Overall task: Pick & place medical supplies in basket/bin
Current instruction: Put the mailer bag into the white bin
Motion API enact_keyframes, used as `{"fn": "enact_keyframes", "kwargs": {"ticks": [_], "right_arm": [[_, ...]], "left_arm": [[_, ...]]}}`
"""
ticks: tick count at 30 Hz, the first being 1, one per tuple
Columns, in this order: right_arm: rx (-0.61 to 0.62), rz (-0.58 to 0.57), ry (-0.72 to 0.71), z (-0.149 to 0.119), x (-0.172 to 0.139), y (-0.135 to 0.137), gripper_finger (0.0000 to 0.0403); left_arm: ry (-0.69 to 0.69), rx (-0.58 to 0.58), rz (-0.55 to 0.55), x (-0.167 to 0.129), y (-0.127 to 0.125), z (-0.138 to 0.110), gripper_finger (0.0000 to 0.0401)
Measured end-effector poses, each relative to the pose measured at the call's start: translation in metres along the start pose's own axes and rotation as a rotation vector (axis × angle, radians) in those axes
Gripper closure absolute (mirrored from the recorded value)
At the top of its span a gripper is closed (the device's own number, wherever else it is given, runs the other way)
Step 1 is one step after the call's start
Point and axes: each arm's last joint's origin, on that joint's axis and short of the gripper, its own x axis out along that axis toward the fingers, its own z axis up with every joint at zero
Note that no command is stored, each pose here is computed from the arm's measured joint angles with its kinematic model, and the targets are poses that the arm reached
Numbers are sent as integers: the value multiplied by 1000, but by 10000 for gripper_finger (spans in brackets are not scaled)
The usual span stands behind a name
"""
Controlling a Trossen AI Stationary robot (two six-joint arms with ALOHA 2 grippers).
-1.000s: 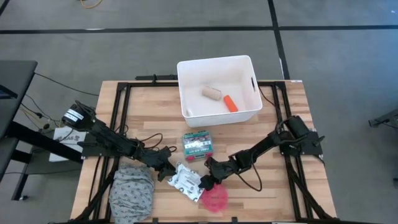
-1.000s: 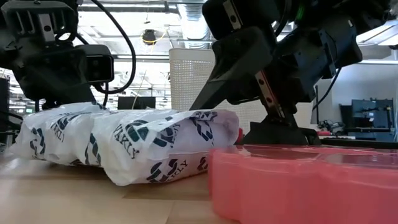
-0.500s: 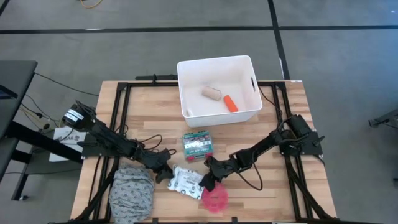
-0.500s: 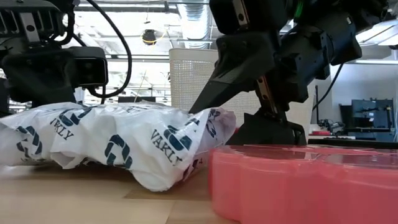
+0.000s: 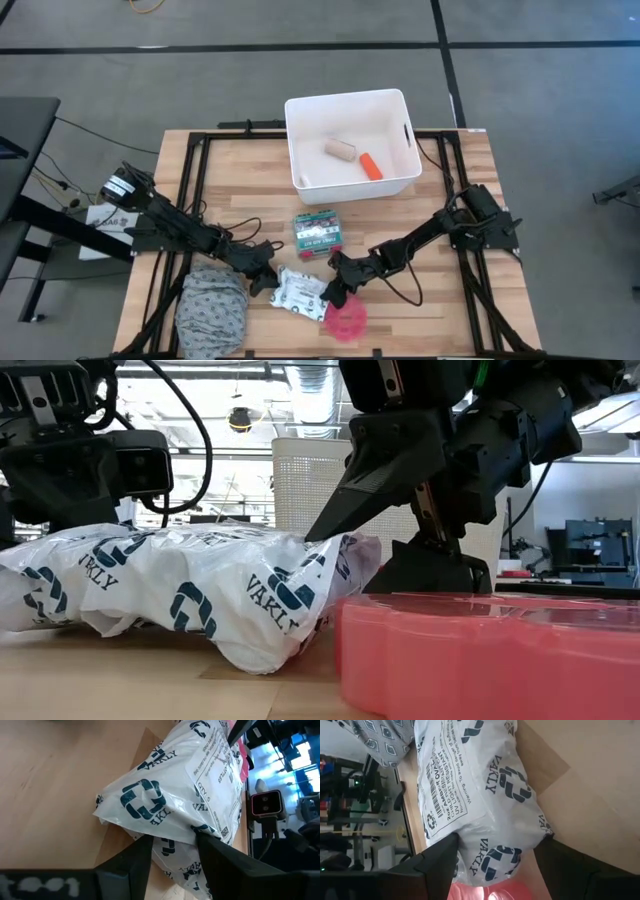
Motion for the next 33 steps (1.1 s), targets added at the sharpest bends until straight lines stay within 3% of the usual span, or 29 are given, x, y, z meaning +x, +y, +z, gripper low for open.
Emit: {"fn": "enact_keyframes", "kwargs": {"ticks": [33], "right_arm": [[67, -14, -36, 3, 2, -2, 154]], "left_arm": [[-1, 49, -3, 0, -2, -2, 250]]}}
